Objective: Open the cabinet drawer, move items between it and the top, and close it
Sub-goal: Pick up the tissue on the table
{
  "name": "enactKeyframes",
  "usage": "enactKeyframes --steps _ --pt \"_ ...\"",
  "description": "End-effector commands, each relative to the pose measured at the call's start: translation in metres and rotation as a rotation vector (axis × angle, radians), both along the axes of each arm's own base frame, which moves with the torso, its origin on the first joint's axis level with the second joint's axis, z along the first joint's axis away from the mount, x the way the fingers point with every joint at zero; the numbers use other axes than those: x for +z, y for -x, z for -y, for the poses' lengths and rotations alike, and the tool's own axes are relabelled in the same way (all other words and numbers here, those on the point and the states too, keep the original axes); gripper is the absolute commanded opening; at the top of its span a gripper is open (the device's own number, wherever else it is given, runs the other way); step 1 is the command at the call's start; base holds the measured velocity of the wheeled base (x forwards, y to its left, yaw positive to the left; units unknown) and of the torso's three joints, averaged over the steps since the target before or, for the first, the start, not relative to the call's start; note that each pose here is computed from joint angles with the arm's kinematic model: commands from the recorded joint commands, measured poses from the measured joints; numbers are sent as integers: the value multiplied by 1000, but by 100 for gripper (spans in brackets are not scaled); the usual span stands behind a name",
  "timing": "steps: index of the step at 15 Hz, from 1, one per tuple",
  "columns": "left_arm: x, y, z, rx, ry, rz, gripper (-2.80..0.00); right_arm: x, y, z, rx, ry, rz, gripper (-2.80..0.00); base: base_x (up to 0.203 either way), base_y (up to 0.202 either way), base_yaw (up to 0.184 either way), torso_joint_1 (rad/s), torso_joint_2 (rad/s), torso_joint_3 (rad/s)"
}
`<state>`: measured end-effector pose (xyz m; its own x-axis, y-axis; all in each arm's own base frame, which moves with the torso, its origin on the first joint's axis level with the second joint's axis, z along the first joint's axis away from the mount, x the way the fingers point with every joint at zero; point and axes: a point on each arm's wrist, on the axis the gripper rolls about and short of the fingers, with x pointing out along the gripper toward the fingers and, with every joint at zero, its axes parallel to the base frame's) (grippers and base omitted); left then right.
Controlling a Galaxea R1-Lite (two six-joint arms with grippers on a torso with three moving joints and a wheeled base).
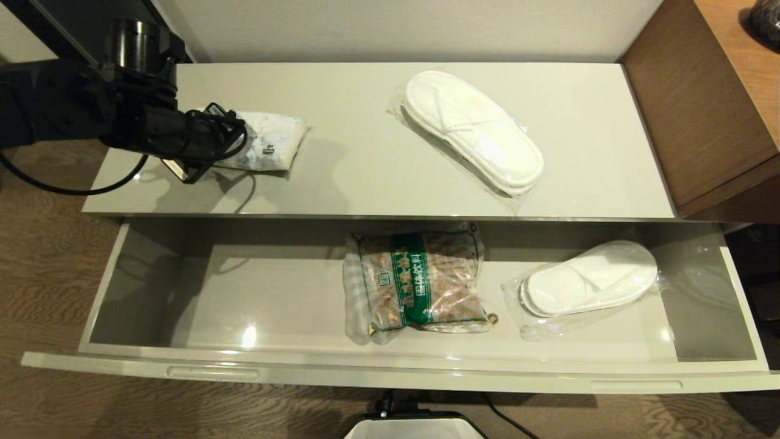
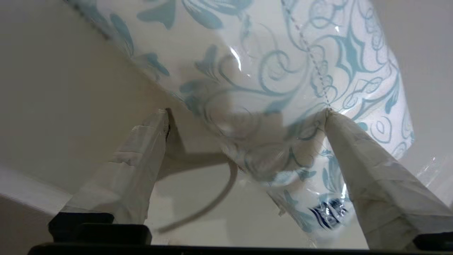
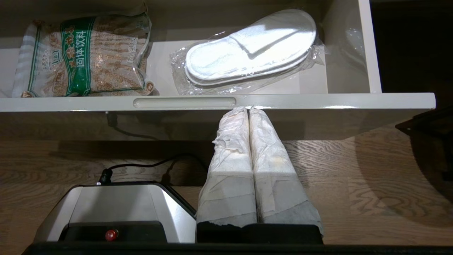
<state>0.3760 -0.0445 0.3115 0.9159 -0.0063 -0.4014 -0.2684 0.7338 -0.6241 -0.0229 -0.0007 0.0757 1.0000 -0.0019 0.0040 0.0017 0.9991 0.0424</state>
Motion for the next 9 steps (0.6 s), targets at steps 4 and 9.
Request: enactKeyframes --steps 4,9 --pt "-18 -21 3 -13 5 4 0 -1 1 0 0 -1 19 -280 0 0 0 0 0 0" --pt "-12 -16 5 -46 18 12 -280 -1 1 0 0 -1 19 -280 0 0 0 0 0 0"
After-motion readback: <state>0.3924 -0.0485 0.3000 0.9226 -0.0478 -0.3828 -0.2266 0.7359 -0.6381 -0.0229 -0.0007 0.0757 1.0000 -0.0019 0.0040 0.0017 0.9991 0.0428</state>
